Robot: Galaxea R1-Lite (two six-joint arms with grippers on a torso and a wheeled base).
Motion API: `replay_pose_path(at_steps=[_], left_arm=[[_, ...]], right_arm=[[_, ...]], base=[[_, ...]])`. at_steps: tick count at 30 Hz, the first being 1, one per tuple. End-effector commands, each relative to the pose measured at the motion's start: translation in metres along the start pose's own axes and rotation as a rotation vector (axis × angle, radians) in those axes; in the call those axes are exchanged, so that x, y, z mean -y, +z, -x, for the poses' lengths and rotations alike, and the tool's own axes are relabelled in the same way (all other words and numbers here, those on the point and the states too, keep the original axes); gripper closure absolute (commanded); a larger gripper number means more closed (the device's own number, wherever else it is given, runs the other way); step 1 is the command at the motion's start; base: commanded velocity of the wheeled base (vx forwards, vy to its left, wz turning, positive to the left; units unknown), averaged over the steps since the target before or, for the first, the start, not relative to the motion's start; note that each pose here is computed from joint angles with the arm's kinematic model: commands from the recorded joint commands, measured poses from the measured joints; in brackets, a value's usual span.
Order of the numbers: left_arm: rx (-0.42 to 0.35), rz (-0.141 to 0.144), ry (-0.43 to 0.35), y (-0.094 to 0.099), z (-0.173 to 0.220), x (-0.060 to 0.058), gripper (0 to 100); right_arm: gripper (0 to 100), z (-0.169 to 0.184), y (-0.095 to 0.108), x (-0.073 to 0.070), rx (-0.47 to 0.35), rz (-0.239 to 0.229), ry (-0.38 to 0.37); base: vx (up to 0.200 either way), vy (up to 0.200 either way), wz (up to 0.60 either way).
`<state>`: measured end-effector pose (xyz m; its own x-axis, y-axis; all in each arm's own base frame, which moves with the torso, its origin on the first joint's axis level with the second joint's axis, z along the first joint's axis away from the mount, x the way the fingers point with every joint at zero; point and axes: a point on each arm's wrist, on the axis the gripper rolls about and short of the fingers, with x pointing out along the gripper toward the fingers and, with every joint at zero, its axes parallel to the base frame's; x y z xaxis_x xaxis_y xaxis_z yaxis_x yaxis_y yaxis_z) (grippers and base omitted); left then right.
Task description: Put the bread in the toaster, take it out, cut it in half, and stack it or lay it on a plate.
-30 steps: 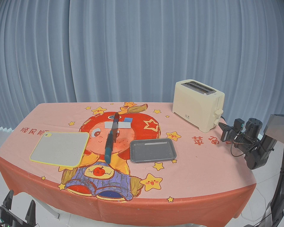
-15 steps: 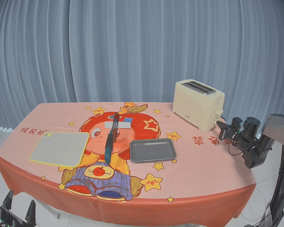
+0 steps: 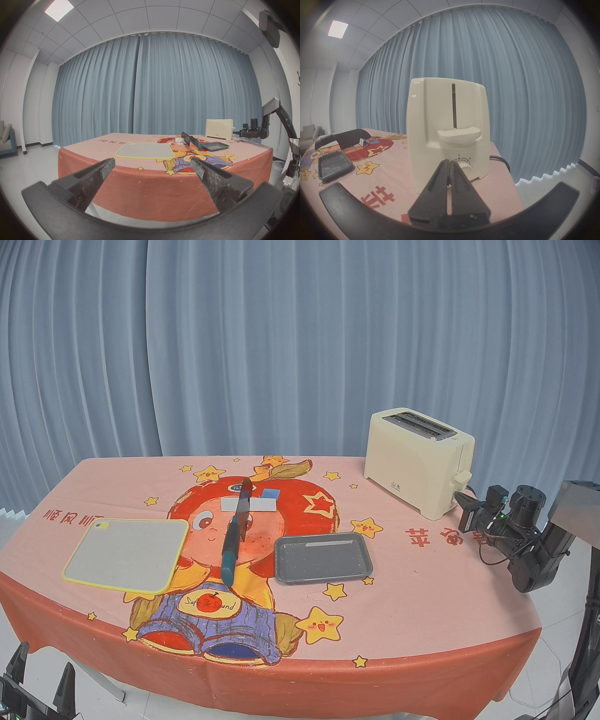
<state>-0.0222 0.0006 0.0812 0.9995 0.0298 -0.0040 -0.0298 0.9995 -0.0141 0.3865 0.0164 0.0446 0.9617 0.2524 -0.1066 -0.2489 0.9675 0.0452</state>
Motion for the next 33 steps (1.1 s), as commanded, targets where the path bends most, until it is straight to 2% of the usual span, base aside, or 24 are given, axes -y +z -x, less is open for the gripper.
replay_pose_path(at_steps=[1, 17, 33], left_arm=[[-0.017, -0.001, 0.001, -0.005, -0.001, 0.0, 0], [-0.017, -0.001, 0.001, -0.005, -0.001, 0.0, 0], [-0.017, 0.001, 0.001, -0.005, -0.001, 0.0, 0]], right_arm=[[100, -0.003, -0.003, 0.003, -0.002, -0.002, -0.007], [100, 0.002, -0.013, 0.004, -0.047, -0.011, -0.012], [100, 0.004, -0.014, 0.001, -0.047, -0.009, -0.006]], base=[[0.0, 0.0, 0.0], [0.0, 0.0, 0.0], [0.0, 0.0, 0.0]])
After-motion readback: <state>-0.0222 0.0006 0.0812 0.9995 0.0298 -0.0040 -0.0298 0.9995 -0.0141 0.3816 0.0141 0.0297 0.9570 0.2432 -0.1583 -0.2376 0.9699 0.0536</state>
